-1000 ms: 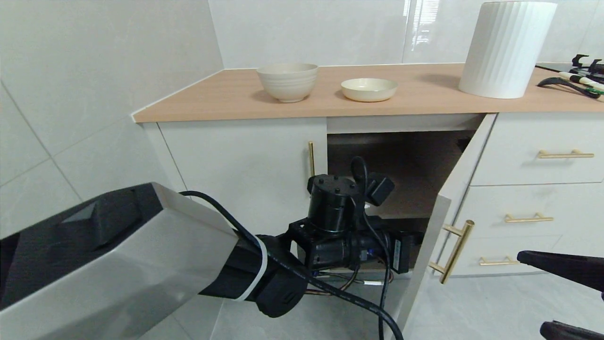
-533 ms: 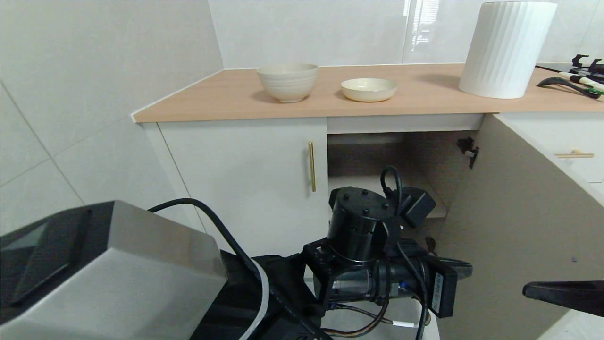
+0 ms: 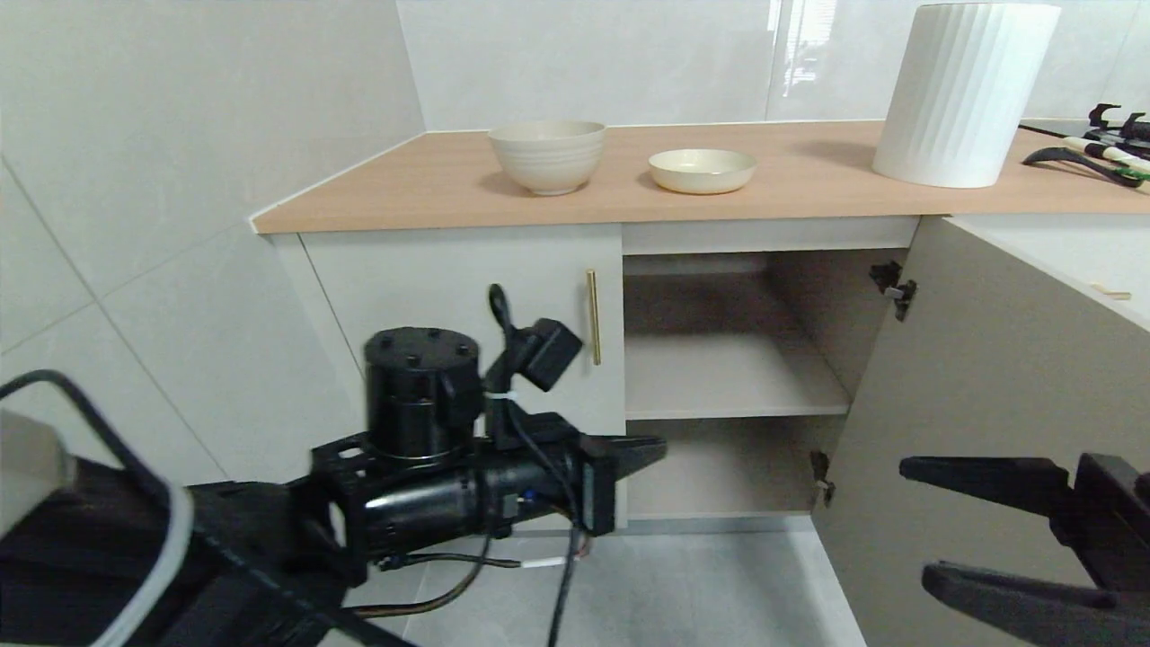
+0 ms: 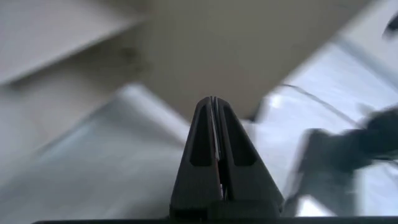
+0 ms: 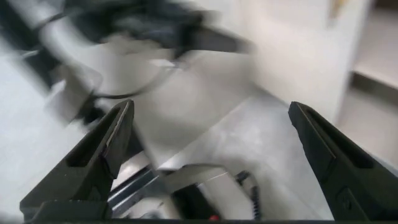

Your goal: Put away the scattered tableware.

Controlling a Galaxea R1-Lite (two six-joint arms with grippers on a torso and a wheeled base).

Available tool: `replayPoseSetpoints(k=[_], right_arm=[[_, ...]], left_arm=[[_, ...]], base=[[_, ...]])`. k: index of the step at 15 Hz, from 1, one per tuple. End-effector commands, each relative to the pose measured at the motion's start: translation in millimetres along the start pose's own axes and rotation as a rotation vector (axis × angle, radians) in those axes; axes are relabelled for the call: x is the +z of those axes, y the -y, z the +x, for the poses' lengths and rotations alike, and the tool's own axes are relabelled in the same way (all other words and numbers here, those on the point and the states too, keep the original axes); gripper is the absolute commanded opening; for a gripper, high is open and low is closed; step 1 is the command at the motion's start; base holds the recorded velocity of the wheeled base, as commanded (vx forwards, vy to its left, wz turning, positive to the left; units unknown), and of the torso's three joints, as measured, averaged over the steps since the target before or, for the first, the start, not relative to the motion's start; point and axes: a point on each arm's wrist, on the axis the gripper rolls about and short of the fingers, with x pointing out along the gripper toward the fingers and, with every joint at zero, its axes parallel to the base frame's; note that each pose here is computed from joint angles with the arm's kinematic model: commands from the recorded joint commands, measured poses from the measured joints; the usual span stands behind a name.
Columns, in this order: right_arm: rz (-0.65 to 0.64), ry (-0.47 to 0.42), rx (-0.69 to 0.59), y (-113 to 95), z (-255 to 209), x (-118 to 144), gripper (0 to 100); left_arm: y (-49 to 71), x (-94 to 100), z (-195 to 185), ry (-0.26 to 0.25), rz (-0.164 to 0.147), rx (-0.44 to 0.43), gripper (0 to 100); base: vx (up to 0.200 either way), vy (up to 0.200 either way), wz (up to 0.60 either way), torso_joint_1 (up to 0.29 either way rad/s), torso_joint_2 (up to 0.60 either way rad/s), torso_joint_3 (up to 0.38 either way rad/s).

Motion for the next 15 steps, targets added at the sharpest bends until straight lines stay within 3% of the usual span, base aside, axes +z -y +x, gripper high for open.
replayPoseSetpoints(k=[1,3,5,6,8,9,11,15], right_arm=[[0.019,-0.015,-0.067,19,24,14,100],[0.001,0.013,-0.093,24,35,32,100],[0.040,-0.053,-0.127,26,40,38,100],[0.055,-0.080,-0.189,28,40,37,100],[0.040,-0.040,-0.333,28,36,42,100],[0.039,-0.031,-0.364,27,32,43,100],[0.051,-0.061,-0.412,25,29,45,100],[0.054,-0.073,-0.498,28,31,50,100]], left_arm=[[-3.0,0.2,-87,0.089,0.047,0.195,0],[7.7,-0.8,-123,0.100,0.057,0.280,0],[20.8,0.7,-146,0.091,0.050,0.313,0],[23.1,1.2,-158,0.095,0.040,0.342,0],[22.4,7.9,-174,0.115,0.023,0.405,0],[23.5,11.5,-176,0.117,0.020,0.412,100],[15.6,18.3,-176,0.130,-0.016,0.456,100],[12.7,26.6,-181,0.174,-0.013,0.527,100]], base=[[0.000,0.000,0.00,0.000,0.00,0.000],[0.000,0.000,0.00,0.000,0.00,0.000],[0.000,0.000,0.00,0.000,0.00,0.000],[0.000,0.000,0.00,0.000,0.00,0.000],[0.000,0.000,0.00,0.000,0.00,0.000],[0.000,0.000,0.00,0.000,0.00,0.000],[0.000,0.000,0.00,0.000,0.00,0.000],[0.000,0.000,0.00,0.000,0.00,0.000]])
